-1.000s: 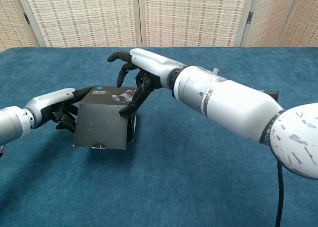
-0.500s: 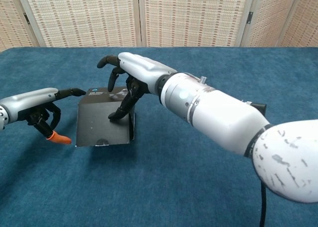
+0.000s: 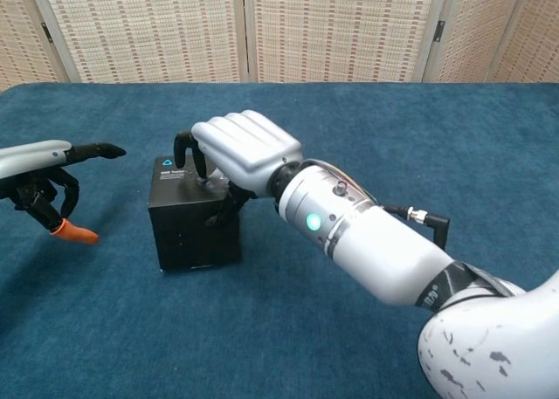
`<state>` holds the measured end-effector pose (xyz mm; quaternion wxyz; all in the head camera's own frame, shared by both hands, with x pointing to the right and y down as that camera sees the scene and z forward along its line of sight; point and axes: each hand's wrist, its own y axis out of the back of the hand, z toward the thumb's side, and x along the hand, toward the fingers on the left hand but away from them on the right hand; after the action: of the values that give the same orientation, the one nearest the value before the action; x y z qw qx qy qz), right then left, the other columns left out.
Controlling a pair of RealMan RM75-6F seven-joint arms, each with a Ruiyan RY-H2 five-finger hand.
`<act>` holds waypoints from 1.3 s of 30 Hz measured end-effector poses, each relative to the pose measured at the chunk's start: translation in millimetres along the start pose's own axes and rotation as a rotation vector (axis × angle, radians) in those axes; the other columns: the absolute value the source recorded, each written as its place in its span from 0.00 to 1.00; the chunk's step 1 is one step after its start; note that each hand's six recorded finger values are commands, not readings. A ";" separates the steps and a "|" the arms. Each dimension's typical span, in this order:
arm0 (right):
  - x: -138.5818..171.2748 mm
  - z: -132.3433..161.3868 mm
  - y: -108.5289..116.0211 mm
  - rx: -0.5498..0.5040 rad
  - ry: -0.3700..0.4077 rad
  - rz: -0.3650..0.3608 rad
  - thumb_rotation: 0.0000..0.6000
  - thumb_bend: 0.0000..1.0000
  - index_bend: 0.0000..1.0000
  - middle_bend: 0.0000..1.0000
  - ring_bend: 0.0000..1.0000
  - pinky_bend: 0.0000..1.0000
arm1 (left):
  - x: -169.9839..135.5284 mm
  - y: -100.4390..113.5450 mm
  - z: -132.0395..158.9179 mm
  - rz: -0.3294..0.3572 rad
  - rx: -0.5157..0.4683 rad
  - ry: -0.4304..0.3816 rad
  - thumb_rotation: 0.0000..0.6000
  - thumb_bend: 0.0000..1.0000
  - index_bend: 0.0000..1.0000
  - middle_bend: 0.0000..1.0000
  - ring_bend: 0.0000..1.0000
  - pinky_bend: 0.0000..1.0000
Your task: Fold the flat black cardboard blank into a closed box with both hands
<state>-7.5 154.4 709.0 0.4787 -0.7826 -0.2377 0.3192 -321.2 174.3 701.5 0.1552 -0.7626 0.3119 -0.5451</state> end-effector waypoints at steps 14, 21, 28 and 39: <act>3.3 6.8 -21.9 0.109 0.071 -0.058 1.00 0.34 0.64 0.81 0.79 1.00 | -4.8 3.4 1.9 -0.001 -0.010 -0.036 1.00 0.18 0.00 0.00 0.63 0.89; 4.6 2.6 -21.2 0.107 0.059 -0.083 1.00 0.34 0.65 0.79 0.79 1.00 | -6.7 5.0 0.6 0.010 0.000 -0.041 1.00 0.18 0.00 0.00 0.63 0.89; 6.9 -3.9 -12.2 0.095 0.052 -0.117 1.00 0.34 0.65 0.68 0.78 1.00 | -9.0 9.6 -0.3 0.033 0.021 -0.043 1.00 0.18 0.00 0.00 0.62 0.88; 23.0 -35.3 42.1 0.047 0.011 -0.267 1.00 0.34 0.42 0.54 0.69 1.00 | -18.6 32.0 -12.5 0.155 0.094 -0.006 1.00 0.18 0.00 0.00 0.58 0.86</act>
<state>36.7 130.9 676.7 0.5363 -0.7344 -0.3295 0.2537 -346.5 163.4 673.9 0.2332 -0.7296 0.3437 -0.5433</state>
